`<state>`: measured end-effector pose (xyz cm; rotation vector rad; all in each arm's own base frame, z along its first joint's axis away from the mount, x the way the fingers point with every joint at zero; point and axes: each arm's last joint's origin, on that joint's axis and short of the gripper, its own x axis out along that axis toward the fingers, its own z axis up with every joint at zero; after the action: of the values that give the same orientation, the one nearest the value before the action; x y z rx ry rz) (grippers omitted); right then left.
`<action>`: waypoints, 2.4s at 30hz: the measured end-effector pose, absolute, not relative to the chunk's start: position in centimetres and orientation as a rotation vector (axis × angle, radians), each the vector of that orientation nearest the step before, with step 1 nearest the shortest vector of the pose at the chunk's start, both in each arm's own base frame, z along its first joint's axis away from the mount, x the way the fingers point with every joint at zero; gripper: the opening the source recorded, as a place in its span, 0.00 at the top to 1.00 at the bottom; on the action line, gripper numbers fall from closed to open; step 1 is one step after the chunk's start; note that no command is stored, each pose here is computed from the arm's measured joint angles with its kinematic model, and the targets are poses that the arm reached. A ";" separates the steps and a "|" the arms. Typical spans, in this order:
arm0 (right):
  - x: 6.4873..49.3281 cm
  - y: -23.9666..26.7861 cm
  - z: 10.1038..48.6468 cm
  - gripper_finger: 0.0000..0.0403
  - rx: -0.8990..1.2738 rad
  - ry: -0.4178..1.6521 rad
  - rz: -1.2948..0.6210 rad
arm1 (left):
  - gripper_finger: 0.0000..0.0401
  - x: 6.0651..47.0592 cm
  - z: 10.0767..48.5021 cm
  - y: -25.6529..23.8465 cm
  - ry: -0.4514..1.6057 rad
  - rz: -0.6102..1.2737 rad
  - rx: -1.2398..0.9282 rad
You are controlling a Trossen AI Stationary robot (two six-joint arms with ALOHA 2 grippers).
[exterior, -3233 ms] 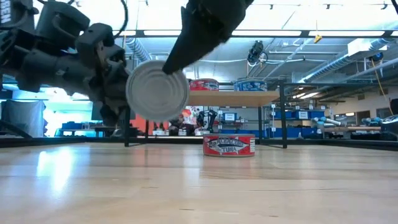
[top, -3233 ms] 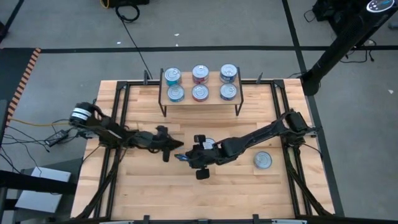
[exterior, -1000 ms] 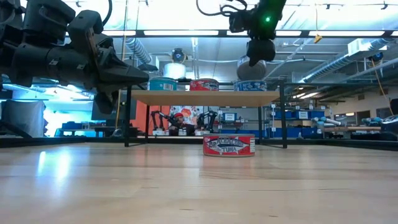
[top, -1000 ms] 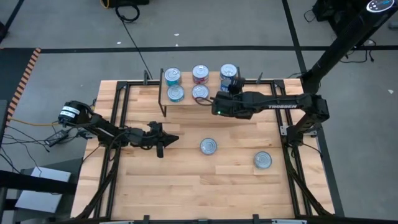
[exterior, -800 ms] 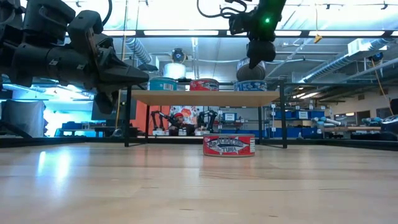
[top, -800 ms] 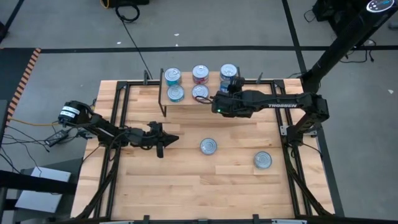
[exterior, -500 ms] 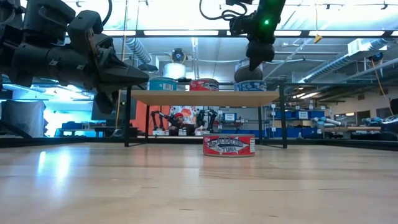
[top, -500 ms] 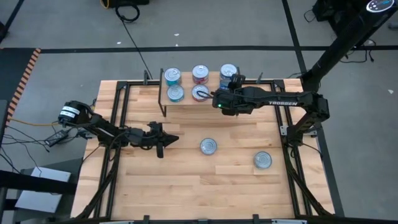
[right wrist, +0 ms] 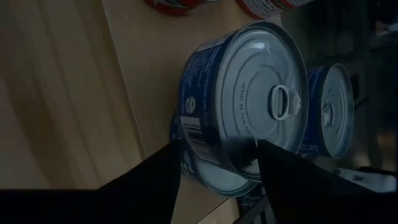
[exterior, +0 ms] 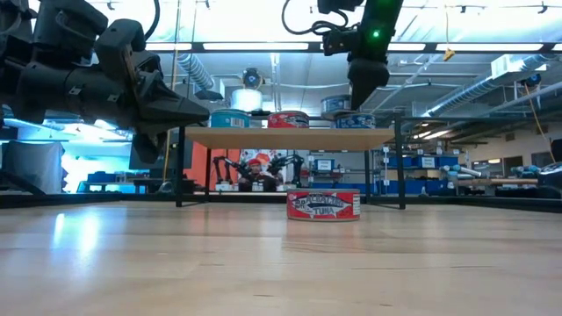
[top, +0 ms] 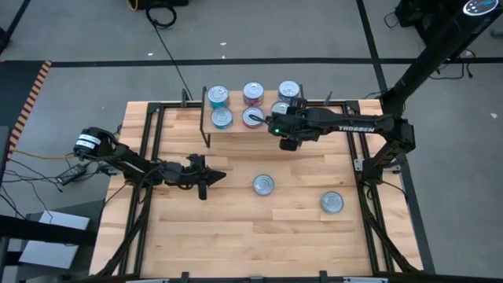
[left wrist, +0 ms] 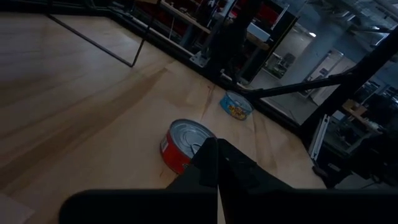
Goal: Stack canned seafood by type on shelf
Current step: Stack the blue tuna can on top of the other blue tuna can on the shelf, then stack the yellow and blue tuna can on top of the other yellow and blue tuna can
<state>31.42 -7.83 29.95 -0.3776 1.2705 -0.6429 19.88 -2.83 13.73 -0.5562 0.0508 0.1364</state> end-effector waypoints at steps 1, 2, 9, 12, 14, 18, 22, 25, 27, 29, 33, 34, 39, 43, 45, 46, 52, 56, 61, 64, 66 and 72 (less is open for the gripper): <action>31.4 -7.9 29.9 0.46 -0.376 1.272 -0.644 | 1.00 19.9 13.7 -2.8 0.051 0.137 -0.556; 31.4 -7.9 29.9 0.47 -0.375 1.273 -0.645 | 1.00 19.9 13.7 -2.8 0.051 0.136 -0.557; 30.9 -8.4 29.9 0.55 -0.338 1.304 -0.647 | 1.00 19.9 13.7 -2.8 0.051 0.136 -0.557; 30.6 -8.3 29.9 0.58 -0.326 1.324 -0.646 | 1.00 19.9 13.7 -2.8 0.051 0.136 -0.558; 30.4 -8.3 30.0 0.59 -0.320 1.337 -0.634 | 1.00 19.9 13.7 -2.8 0.051 0.136 -0.558; 30.0 -8.2 30.6 0.60 -0.290 1.342 -0.622 | 1.00 19.9 13.7 -2.8 0.053 0.137 -0.558; 29.9 -8.6 31.4 0.60 -0.235 1.318 -0.612 | 1.00 19.9 13.7 -2.8 0.055 0.137 -0.557; 30.0 -8.7 32.2 0.60 -0.201 1.287 -0.605 | 1.00 19.9 13.7 -2.8 0.057 0.138 -0.556; 30.1 -8.7 32.7 0.60 -0.190 1.263 -0.603 | 1.00 19.9 13.7 -2.8 0.058 0.138 -0.557; 30.2 -8.7 33.3 0.60 -0.189 1.243 -0.605 | 1.00 19.9 13.7 -2.8 0.057 0.138 -0.564; 30.3 -8.7 34.9 0.61 -0.179 1.196 -0.603 | 1.00 19.9 13.7 -2.9 0.058 0.112 -0.570; 30.3 -8.7 35.2 0.63 -0.174 1.187 -0.598 | 1.00 19.9 13.8 -2.9 0.049 0.106 -0.566; 30.1 -8.3 37.1 0.78 -0.134 1.147 -0.529 | 1.00 19.9 14.2 -2.9 0.011 0.094 -0.575; 30.0 -7.5 37.6 0.95 0.030 1.121 -0.426 | 1.00 19.9 14.2 -2.9 0.012 0.094 -0.570; 30.3 -6.6 37.3 0.98 0.104 1.110 -0.356 | 1.00 19.9 14.1 -2.9 0.018 0.096 -0.568; 30.6 -6.1 37.0 0.97 0.123 1.103 -0.322 | 1.00 19.9 14.1 -2.9 0.017 0.096 -0.568; 32.5 -2.5 33.8 0.99 0.182 1.046 -0.101 | 1.00 19.9 14.1 -2.9 0.015 0.104 -0.563; 31.1 -0.7 31.0 0.99 0.248 1.079 -0.095 | 1.00 19.9 14.1 -2.8 0.013 0.119 -0.541; 27.3 2.0 28.9 0.99 0.394 1.011 -0.117 | 1.00 19.9 14.0 -2.9 0.031 0.100 -0.539; 24.7 4.0 27.8 0.99 0.496 0.975 -0.148 | 1.00 19.9 13.9 -2.9 0.039 0.102 -0.536; 22.9 5.6 27.2 0.99 0.548 0.973 -0.171 | 1.00 19.9 13.9 -2.9 0.044 0.103 -0.536; 18.2 10.3 24.9 1.00 0.638 1.117 -0.234 | 1.00 20.1 13.6 -3.0 0.087 0.092 -0.529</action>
<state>18.24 10.29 24.89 0.6375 1.1168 -0.2337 20.07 -2.99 13.64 -0.5292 0.0869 0.0917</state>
